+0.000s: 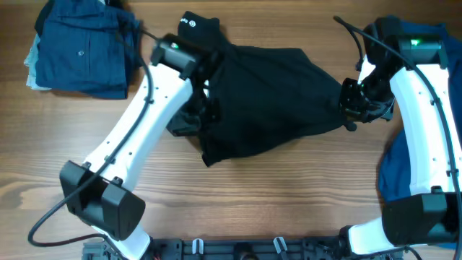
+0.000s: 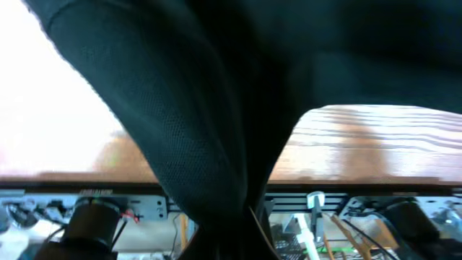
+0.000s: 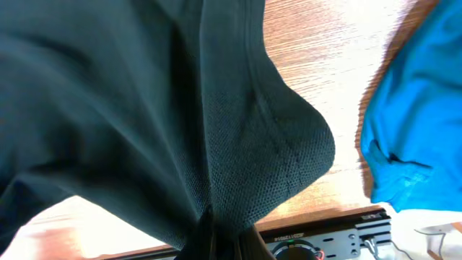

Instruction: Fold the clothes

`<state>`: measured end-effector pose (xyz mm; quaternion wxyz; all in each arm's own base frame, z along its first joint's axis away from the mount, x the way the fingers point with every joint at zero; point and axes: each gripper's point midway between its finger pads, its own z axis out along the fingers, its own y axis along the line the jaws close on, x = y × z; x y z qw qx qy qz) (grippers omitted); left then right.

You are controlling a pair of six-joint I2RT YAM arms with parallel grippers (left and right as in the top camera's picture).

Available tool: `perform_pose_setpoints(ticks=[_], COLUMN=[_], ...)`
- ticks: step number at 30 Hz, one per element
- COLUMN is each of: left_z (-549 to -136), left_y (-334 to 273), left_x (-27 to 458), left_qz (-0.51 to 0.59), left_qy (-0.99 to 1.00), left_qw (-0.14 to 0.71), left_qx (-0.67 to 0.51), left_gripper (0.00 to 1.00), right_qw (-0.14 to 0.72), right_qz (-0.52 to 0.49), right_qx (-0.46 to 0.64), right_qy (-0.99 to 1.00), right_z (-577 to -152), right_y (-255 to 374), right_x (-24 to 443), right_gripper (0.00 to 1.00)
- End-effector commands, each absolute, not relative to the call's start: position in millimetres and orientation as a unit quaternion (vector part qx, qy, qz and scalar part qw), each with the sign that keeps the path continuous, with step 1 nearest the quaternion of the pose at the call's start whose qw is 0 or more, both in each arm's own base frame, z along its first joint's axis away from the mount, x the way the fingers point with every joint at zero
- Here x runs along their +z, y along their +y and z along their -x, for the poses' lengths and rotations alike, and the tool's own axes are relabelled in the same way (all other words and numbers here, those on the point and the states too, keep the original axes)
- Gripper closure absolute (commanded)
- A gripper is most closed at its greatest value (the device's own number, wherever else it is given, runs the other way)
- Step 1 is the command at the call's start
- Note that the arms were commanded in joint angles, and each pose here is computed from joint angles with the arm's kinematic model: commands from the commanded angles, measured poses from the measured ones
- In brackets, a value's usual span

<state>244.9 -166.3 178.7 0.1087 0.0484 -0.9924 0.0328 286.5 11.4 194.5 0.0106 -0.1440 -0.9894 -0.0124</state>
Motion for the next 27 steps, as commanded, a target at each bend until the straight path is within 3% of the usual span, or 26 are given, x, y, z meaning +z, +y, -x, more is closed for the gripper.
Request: perform_pose_setpoints(ticks=[1, 10, 17, 24, 27], left_z=[-236, -199, -193, -190, -199], left_y=[-152, -124, -122, -120, -120], left_x=[173, 179, 163, 152, 151], left_qz=[-0.089, -0.127, -0.139, -0.139, -0.139], left_qy=[-0.991, -0.987, -0.986, -0.985, -0.986], left_qw=[0.103, 0.092, 0.093, 0.100, 0.082], left_qx=[-0.013, -0.030, -0.026, -0.033, -0.031], left_gripper=[0.96, 0.96, 0.96, 0.96, 0.89], right_qw=[-0.005, -0.065, -0.001, 0.012, -0.006], right_qz=[0.154, 0.177, 0.216, 0.265, 0.266], right_qx=[0.011, 0.010, 0.014, 0.017, 0.012], right_qy=[-0.988, -0.982, -0.976, -0.964, -0.964], right_z=[-283, -256, -223, -221, -230], right_y=[1, -4, -1, -1, -1], right_x=[202, 231, 189, 167, 166], right_gripper=[0.96, 0.96, 0.96, 0.96, 0.95])
